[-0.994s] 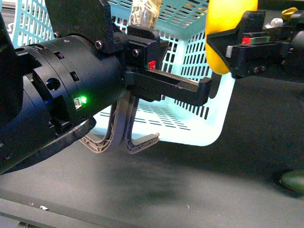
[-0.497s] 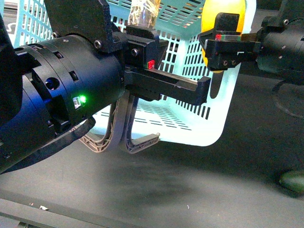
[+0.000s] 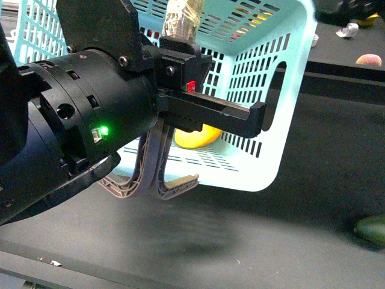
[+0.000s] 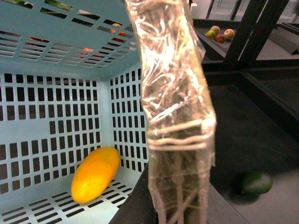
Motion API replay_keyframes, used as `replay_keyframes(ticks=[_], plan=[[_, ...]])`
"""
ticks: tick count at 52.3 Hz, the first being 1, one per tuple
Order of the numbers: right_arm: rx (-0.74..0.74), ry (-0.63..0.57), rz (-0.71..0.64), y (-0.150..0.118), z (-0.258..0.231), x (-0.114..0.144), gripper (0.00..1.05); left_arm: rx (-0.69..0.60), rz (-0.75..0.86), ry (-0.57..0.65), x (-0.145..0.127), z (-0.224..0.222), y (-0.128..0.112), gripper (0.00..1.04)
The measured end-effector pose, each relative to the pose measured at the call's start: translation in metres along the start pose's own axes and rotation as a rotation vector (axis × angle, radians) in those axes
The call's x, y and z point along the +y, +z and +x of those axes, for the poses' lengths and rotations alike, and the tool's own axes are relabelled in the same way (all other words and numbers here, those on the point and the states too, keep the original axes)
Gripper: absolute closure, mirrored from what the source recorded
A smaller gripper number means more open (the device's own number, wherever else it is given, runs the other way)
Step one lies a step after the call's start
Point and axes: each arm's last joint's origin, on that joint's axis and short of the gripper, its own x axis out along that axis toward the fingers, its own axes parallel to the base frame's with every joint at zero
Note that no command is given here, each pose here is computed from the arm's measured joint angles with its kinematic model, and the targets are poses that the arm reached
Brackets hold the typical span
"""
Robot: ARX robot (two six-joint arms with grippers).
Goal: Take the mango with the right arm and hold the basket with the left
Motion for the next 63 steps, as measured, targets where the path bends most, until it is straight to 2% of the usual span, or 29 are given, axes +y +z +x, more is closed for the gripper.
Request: replay_keyframes(ticks=[10, 29, 36, 52, 54, 59, 63], plan=[[-0.053, -0.157, 0.014, 0.007, -0.055, -0.010, 0.08, 0.000, -0.002, 0.003, 0.001, 0.000, 0.000, 0.99], [-0.183, -0.295, 0.016, 0.019, -0.137, -0.011, 0.08, 0.000, -0.002, -0.004, 0.000, 0.000, 0.000, 0.99], [-0.217, -0.349, 0.014, 0.011, -0.154, -0.010, 0.08, 0.000, -0.002, -0.002, 0.000, 0.000, 0.000, 0.99], [-0.223, -0.342, 0.005, 0.008, -0.157, -0.009, 0.08, 0.000, -0.002, 0.001, 0.001, 0.000, 0.000, 0.99], [-0.209, -0.318, -0.019, 0.008, -0.158, -0.009, 0.11, 0.000, -0.002, 0.001, 0.001, 0.000, 0.000, 0.99], [-0.147, -0.211, -0.146, -0.001, -0.162, -0.013, 0.28, 0.000, -0.001, -0.002, 0.000, 0.000, 0.000, 0.99], [-0.152, -0.197, -0.182, -0.002, -0.164, -0.016, 0.39, 0.000, -0.002, -0.002, 0.000, 0.000, 0.000, 0.99]])
